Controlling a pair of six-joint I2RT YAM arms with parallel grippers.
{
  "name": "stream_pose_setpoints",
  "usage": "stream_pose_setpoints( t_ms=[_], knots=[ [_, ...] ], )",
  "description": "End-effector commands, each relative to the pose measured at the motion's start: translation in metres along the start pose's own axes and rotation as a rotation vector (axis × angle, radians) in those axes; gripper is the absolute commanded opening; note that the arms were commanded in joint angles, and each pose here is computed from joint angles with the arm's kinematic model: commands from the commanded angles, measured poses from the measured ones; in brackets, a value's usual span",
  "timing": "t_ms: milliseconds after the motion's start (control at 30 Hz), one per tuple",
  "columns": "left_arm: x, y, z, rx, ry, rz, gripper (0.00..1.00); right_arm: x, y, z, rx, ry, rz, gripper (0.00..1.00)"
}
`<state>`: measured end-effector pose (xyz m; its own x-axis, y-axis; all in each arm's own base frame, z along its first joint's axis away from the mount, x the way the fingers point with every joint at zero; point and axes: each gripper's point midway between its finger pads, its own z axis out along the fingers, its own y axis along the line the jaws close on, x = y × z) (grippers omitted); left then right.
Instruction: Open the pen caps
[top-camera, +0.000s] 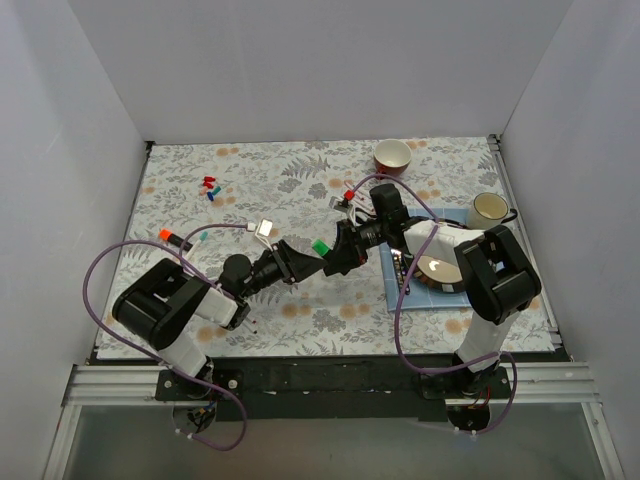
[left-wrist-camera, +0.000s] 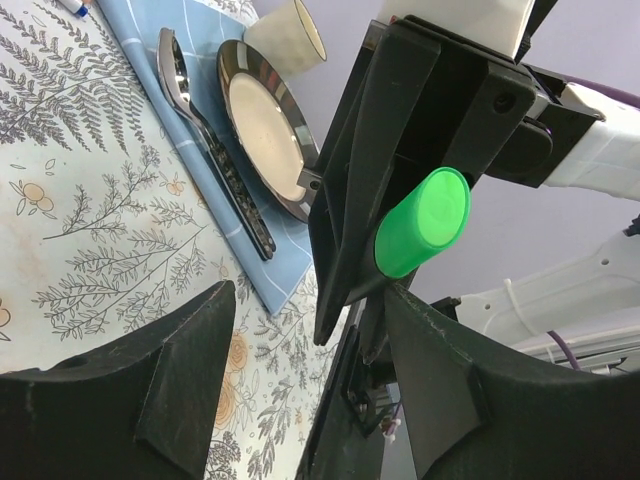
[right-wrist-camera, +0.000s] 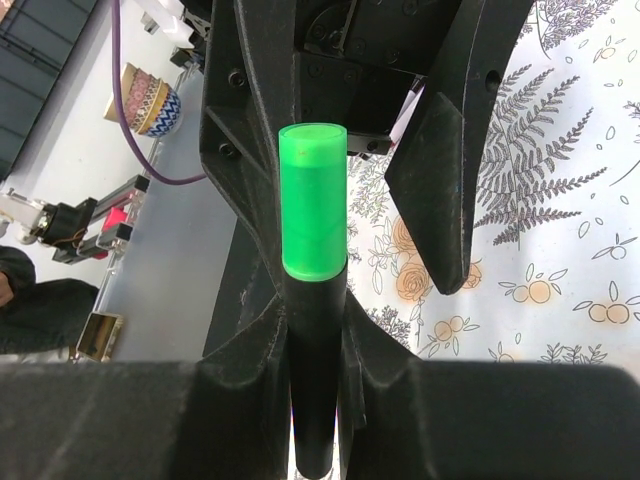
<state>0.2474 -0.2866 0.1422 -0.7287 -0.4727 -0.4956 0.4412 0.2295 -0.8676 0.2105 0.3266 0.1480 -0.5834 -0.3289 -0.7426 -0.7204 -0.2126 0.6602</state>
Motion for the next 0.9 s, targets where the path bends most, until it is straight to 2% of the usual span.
stream_pose_setpoints(
  t_ms=[0, 333, 533, 867],
  knots=[
    [-0.042, -0.098, -0.012, 0.390, -0.195, 0.226, 0.60, -0.003, 0.011, 0.007, -0.060, 0.010, -0.042, 0.01],
    [-0.052, -0.126, -0.025, 0.453, -0.245, 0.297, 0.61, -0.004, 0.011, 0.007, -0.059, 0.011, -0.047, 0.01],
    [-0.053, -0.126, -0.022, 0.455, -0.247, 0.293, 0.60, -0.003, 0.015, 0.007, -0.077, 0.010, -0.033, 0.01],
    [-0.066, -0.136, -0.010, 0.500, -0.280, 0.325, 0.53, 0.002, 0.011, 0.008, -0.089, 0.006, 0.001, 0.01]
  ],
)
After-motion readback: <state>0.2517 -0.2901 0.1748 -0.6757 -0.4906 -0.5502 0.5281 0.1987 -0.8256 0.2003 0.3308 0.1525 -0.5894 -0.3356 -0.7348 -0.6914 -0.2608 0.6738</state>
